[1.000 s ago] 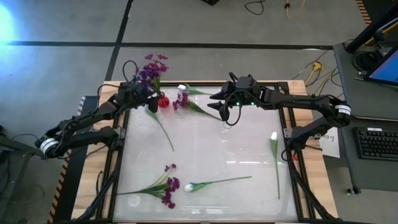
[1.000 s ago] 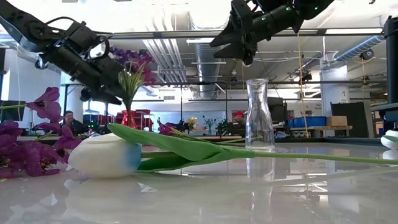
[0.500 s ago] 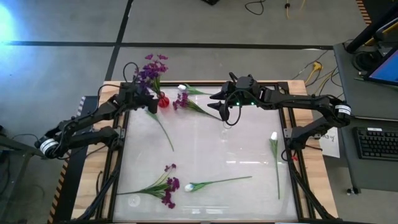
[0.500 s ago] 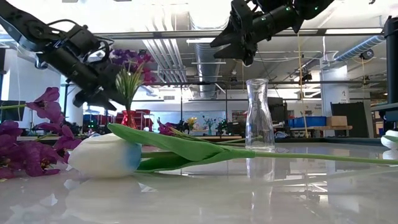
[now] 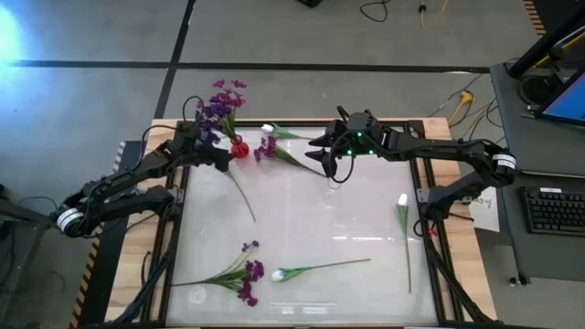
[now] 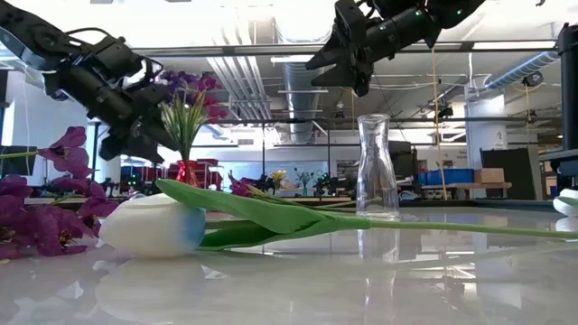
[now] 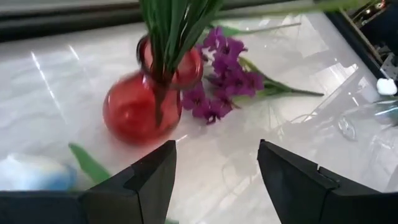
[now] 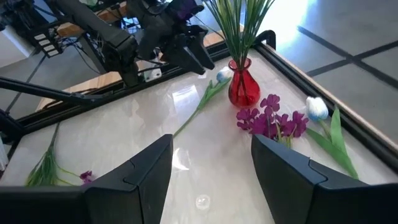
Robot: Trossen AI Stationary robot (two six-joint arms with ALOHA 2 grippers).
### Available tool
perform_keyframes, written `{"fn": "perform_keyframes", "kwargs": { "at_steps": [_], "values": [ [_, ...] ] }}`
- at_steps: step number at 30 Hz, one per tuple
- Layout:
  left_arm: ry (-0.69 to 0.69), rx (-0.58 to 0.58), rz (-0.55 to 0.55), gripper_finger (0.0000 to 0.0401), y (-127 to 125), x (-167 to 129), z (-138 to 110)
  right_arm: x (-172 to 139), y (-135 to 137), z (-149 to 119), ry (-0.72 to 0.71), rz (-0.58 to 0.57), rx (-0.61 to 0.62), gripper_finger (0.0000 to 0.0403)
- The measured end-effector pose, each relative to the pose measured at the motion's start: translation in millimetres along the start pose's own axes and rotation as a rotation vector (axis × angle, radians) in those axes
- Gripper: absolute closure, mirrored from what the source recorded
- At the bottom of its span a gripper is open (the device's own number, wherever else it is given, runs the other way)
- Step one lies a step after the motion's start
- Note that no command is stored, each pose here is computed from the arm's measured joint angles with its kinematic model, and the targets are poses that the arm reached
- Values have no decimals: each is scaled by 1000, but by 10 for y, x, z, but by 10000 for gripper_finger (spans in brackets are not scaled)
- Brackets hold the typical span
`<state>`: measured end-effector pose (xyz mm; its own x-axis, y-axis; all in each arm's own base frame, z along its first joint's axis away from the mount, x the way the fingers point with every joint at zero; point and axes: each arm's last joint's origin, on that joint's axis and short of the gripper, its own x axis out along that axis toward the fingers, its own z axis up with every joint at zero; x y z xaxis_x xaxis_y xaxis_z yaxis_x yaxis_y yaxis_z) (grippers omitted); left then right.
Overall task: Sort flowers into vase by color
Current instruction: Put the white flower into the transparent vase
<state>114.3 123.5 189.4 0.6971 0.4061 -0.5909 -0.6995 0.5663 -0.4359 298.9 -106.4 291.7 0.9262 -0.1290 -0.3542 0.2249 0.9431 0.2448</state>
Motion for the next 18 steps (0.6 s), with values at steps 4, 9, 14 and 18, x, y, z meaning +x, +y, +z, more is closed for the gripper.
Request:
{"fn": "perform_keyframes", "kwargs": {
  "at_steps": [4,9,14,18],
  "values": [
    [51,-46,-7,186,-2,-54,-61,-1,-4,-21,21,-5,14,193],
    [58,-48,-14,186,-19,-121,-91,-3,-12,-28,29,-9,22,193],
    [79,-63,-6,186,-17,-155,-124,-46,-61,-23,41,-29,42,193],
    [137,-98,-11,186,-13,-179,-184,-113,-93,-7,50,-46,54,193]
  ]
}}
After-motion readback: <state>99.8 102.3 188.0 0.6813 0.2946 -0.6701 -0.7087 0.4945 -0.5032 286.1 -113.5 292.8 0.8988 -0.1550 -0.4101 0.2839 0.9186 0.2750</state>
